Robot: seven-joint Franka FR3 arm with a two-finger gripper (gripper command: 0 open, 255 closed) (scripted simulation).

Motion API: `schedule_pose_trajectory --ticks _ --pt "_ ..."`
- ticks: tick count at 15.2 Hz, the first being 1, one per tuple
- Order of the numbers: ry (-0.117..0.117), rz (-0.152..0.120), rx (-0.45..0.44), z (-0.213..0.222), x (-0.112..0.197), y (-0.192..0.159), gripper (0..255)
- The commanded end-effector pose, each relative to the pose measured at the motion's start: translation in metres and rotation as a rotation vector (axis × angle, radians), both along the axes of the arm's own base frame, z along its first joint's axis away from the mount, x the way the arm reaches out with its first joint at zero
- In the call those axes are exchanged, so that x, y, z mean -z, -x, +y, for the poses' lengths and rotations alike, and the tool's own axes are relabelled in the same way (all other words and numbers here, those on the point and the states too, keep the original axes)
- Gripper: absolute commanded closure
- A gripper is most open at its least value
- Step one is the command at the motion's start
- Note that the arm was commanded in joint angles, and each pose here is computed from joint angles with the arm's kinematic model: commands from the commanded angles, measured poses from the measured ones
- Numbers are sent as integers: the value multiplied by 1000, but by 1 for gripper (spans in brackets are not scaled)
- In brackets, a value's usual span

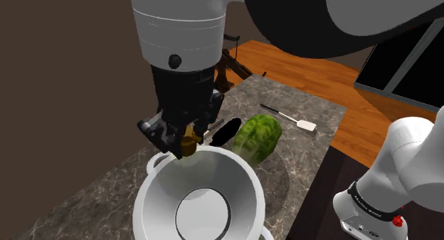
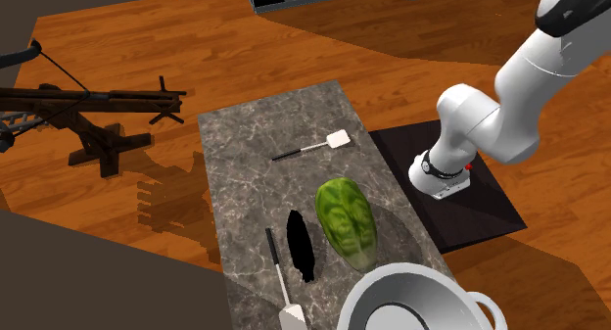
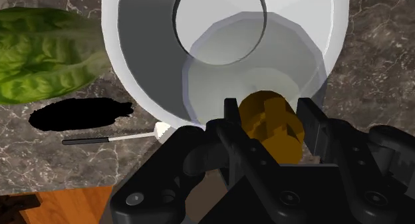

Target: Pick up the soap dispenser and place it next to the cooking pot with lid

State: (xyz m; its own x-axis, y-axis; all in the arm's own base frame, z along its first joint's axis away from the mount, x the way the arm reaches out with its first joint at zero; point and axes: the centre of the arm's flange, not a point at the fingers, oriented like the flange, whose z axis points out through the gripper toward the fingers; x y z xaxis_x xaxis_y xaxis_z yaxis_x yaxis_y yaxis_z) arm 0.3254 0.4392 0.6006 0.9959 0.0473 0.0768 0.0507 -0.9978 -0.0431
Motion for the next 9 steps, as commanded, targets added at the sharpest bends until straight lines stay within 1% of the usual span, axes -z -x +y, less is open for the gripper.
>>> schedule_pose_trajectory --ticks 1,9 --pt "-1 0 2 24 2 15 255" --pt "-1 0 2 117 5 64 255"
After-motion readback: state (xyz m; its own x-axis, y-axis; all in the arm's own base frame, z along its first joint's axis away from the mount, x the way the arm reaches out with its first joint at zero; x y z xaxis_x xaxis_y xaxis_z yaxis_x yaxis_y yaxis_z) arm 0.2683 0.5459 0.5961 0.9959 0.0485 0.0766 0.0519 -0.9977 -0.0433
